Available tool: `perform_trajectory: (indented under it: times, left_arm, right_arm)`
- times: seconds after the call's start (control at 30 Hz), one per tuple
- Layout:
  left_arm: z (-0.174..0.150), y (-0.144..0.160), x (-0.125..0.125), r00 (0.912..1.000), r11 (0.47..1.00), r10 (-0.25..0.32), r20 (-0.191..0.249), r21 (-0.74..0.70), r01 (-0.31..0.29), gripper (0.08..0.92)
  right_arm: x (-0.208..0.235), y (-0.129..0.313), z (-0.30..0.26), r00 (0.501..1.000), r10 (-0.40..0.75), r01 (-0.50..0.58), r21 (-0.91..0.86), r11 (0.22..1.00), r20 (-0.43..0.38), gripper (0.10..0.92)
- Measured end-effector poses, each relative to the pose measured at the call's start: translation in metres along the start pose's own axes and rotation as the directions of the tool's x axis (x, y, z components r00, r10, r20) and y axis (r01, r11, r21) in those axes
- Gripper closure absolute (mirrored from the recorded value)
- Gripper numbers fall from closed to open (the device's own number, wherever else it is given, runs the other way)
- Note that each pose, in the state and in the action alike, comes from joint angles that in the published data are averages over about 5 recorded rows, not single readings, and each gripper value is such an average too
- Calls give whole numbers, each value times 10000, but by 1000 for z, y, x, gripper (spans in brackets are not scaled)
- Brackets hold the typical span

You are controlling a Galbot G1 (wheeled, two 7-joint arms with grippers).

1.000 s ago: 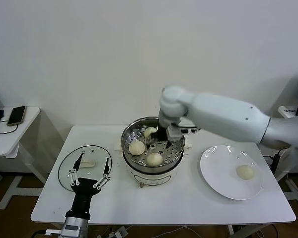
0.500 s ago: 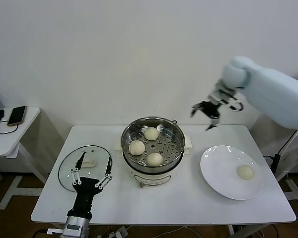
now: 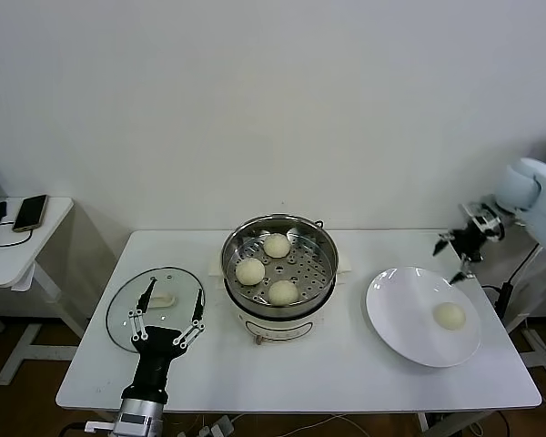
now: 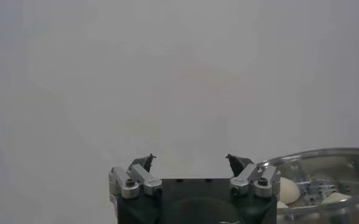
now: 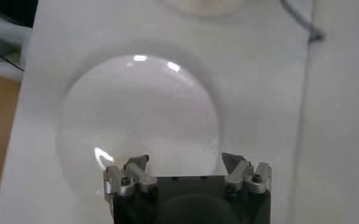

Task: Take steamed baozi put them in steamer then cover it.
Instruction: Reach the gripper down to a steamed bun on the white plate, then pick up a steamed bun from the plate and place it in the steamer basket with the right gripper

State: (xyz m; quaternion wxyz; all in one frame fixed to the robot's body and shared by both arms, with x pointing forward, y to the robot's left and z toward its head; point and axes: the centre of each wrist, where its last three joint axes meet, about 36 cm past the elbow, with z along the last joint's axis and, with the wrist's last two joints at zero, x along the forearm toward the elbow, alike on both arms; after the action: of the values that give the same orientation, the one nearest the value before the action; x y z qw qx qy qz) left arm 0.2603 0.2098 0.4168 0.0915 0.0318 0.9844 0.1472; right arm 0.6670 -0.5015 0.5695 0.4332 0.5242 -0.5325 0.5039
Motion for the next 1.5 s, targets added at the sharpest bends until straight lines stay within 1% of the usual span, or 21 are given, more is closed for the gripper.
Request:
perform_trajectory:
  times: [0.2, 0.4, 0.87, 1.03, 1.13, 1.3, 1.5]
  left_arm:
    - [0, 0, 1, 10000, 10000, -10, -28, 3, 10, 177]
    - [0, 0, 2, 10000, 10000, -19, -51, 11, 19, 177]
    - [3, 2, 1, 9999, 9999, -117, -76, -21, 117, 177]
    - [2, 1, 1, 9999, 9999, -104, -74, 15, 104, 177]
    - [2, 0, 1, 9999, 9999, -92, -69, 47, 92, 177]
    - [2, -2, -1, 10000, 10000, -64, -63, 75, 65, 177]
    - [1, -1, -3, 10000, 10000, -40, -23, 54, 40, 177]
  right_arm:
    - [-42, 19, 20, 9991, -372, 363, -487, 9982, -192, 200]
    - [-72, 29, 29, 9982, -539, 518, -785, 9956, -247, 200]
    - [-101, 33, 27, 9981, -532, 503, -896, 9947, -308, 208]
    - [-100, 34, 27, 9976, -572, 535, -875, 9947, -400, 290]
    - [-94, 32, 25, 9974, -548, 509, -827, 9953, -463, 321]
    - [-73, 21, 14, 9981, -395, 368, -558, 9978, -483, 338]
    - [-27, -7, -23, 9990, -278, 281, 88, 9996, -345, 343]
